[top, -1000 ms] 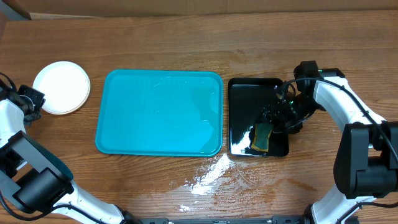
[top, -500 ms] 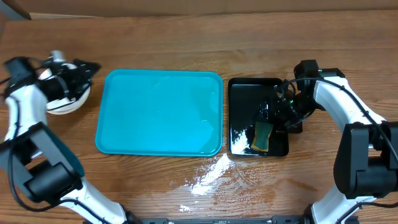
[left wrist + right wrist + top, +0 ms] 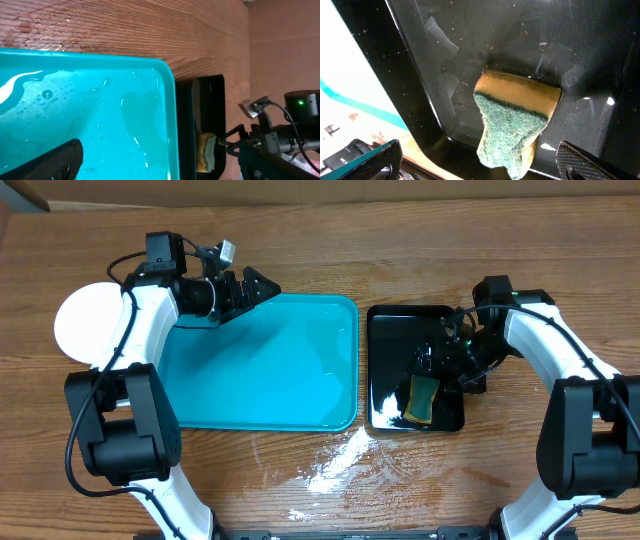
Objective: Clean dirty plates on tray and stack at the side
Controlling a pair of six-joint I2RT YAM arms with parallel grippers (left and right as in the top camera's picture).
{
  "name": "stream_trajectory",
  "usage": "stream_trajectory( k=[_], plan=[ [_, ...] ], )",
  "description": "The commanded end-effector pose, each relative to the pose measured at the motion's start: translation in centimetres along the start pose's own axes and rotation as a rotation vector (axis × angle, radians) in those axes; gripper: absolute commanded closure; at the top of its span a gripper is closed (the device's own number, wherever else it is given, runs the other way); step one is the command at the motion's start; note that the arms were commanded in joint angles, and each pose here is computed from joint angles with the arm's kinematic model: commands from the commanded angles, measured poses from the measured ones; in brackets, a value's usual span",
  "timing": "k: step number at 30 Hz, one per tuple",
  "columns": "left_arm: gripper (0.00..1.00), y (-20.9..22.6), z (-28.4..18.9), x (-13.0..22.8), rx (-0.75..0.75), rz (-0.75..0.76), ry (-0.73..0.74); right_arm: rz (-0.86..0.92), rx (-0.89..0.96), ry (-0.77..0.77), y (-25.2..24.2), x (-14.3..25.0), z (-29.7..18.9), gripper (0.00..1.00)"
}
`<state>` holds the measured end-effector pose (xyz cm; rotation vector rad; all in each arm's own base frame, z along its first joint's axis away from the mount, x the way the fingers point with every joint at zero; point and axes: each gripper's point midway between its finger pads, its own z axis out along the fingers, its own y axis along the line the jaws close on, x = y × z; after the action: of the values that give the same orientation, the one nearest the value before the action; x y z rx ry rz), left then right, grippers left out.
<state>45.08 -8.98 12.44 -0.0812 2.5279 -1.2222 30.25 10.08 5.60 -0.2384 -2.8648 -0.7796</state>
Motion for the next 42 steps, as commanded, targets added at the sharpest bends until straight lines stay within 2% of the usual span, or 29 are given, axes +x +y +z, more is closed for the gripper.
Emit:
stream_trajectory(
  k=[1,12,16,19,21,23,25,29,30,35,42],
  plan=[
    [0.0,-0.1,0.0,-0.4,-0.013,0.004,-0.007,-0.027,-0.008,-0.039,0.7,-0.6,-1.0,0.0],
    [0.0,-0.1,0.0,-0.4,-0.013,0.005,-0.007,-0.036,-0.007,-0.039,1.0,-0.5,-1.0,0.0],
    [0.0,-0.1,0.0,-0.4,-0.013,0.005,-0.007,-0.127,-0.024,-0.136,3.5,-0.1,-3.5,0.0],
    [0.0,-0.1,0.0,-0.4,-0.013,0.005,-0.007,-0.275,-0.063,-0.319,7.3,0.6,-8.0,0.0],
    [0.0,-0.1,0.0,-0.4,-0.013,0.005,-0.007,-0.391,-0.101,-0.492,10.1,2.0,-12.5,0.0],
    [0.0,-0.1,0.0,-0.4,-0.014,0.005,-0.007,-0.453,-0.123,-0.592,11.5,3.5,-15.2,0.0],
    [0.0,-0.1,0.0,-0.4,-0.013,0.005,-0.007,-0.545,-0.156,-0.743,13.2,6.9,-19.4,0.0],
    [0.0,-0.1,0.0,-0.4,-0.014,0.005,-0.007,-0.667,-0.197,-0.946,14.6,13.0,-24.2,0.0],
    [0.0,-0.1,0.0,-0.4,-0.013,0.005,-0.007,-0.673,-0.14,-1.071,14.0,14.1,-26.3,0.0],
    [0.0,-0.1,0.0,-0.4,-0.014,0.005,-0.007,-0.599,0.0,-1.29,11.4,15.4,-29.6,0.0],
    [0.0,-0.1,0.0,-0.4,-0.014,0.005,-0.007,-0.697,-0.049,-1.654,10.8,17.3,-31.5,0.0]
  ],
)
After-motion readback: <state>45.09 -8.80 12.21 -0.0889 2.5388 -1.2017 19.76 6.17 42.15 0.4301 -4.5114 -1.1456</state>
